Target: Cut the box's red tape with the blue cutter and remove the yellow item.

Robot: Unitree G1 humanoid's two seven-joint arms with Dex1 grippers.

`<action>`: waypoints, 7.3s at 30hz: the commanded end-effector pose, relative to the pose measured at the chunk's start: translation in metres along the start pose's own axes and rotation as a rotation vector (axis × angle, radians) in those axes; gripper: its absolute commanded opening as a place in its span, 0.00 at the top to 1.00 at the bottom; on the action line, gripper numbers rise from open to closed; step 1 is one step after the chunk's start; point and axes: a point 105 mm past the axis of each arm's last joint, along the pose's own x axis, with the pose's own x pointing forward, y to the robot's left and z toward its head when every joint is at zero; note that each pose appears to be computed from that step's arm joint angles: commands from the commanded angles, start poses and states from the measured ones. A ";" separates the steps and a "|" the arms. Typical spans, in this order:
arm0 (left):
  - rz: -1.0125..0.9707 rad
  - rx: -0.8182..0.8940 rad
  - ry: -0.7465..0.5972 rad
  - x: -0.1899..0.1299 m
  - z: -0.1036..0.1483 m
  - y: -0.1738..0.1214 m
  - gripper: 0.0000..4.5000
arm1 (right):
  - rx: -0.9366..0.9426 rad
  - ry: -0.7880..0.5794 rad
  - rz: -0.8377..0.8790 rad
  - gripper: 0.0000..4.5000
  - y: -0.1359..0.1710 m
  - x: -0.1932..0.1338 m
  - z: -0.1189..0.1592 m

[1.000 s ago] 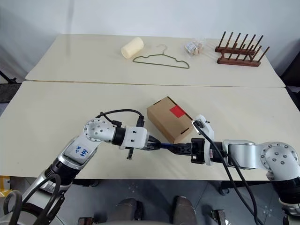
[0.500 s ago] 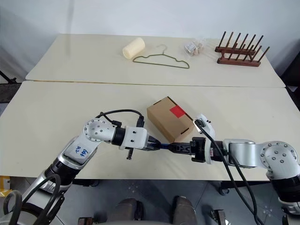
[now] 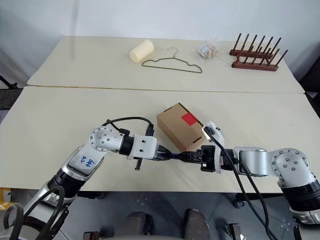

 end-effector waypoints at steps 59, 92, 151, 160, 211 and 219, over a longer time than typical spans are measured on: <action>0.232 -0.573 -0.155 -0.001 -0.003 0.084 1.00 | -0.872 -0.210 -0.363 0.97 0.029 -0.078 0.127; 0.209 -0.584 -0.131 -0.002 -0.005 0.078 1.00 | -0.833 -0.188 -0.434 0.97 0.007 -0.080 0.121; 0.157 -0.588 -0.074 0.012 -0.007 0.072 1.00 | -0.618 -0.223 -0.484 0.97 0.008 -0.159 0.132; 0.199 -0.488 -0.183 -0.013 0.008 0.084 1.00 | -0.591 -0.436 -0.753 0.97 -0.101 -0.190 0.140; 0.338 -0.744 -0.064 -0.043 -0.039 0.023 1.00 | -1.067 -0.027 -0.112 0.99 -0.063 -0.015 0.075; 0.332 -0.753 -0.056 -0.051 -0.042 0.016 1.00 | -1.016 0.034 -0.014 0.99 -0.034 -0.006 0.043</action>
